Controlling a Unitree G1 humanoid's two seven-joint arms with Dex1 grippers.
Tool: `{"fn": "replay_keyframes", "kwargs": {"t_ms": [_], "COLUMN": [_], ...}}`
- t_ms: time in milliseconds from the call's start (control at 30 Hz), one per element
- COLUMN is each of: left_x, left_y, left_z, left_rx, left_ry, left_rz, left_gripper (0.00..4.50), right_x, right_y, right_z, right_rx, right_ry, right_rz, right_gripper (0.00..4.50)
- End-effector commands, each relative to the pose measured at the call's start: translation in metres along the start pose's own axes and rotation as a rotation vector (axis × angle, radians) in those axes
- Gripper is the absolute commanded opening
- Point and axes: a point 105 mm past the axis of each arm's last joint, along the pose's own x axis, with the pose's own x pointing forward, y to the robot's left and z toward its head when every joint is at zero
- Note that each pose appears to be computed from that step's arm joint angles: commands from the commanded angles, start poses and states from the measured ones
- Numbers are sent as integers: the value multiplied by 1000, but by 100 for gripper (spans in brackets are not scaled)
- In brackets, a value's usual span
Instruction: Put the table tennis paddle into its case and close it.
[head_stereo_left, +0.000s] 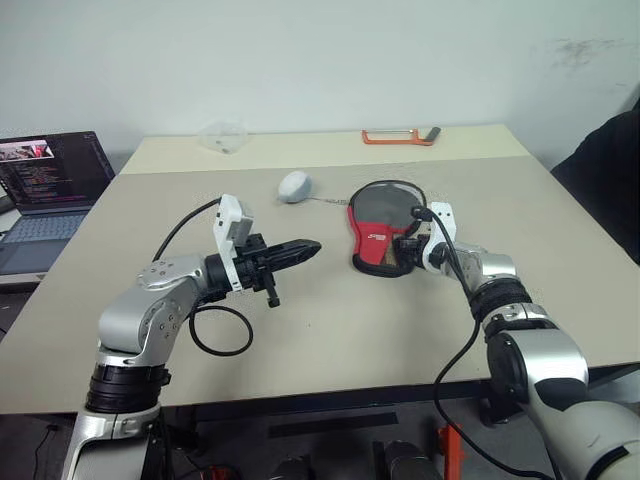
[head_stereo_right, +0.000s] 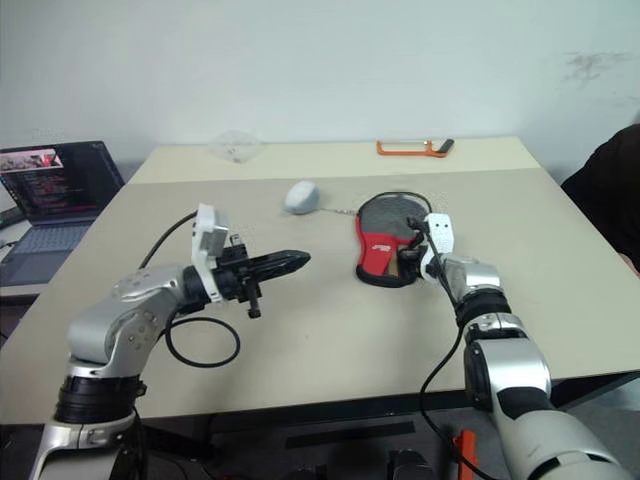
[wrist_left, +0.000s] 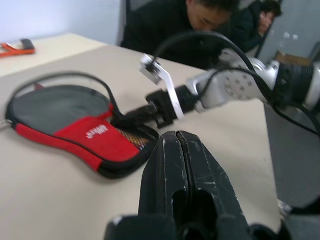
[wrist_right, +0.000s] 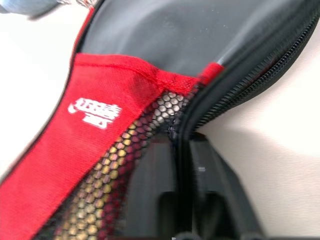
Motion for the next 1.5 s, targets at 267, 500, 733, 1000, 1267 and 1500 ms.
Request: {"fn": "replay_keyframes", "kwargs": {"t_ms": [267, 500, 733, 1000, 1267, 1500], "left_x": [-10, -19, -30, -58, -63, -65], "left_y": [-31, -44, -49, -58, -54, -54], "left_z": [-4, -13, -19, -36, -37, -36], "left_rx": [1, -1, -4, -7, 0, 4], "left_ry": [79, 110, 143, 255, 279, 287], "left_rz": [-184, -231, -256, -298, -290, -288], "left_gripper": [0, 0, 0, 0, 0, 0], "right_x": [11, -6, -42, -85, -93, -98], "right_y": [50, 86, 100, 123, 150, 149], "right_z": [-8, -38, -62, -95, -114, -122], "right_rx": [87, 63, 35, 0, 15, 34], "right_ry": [55, 130, 172, 265, 308, 323], "right_rz": [177, 295, 328, 439, 515, 501], "right_gripper": [3, 3, 3, 3, 3, 3]}}
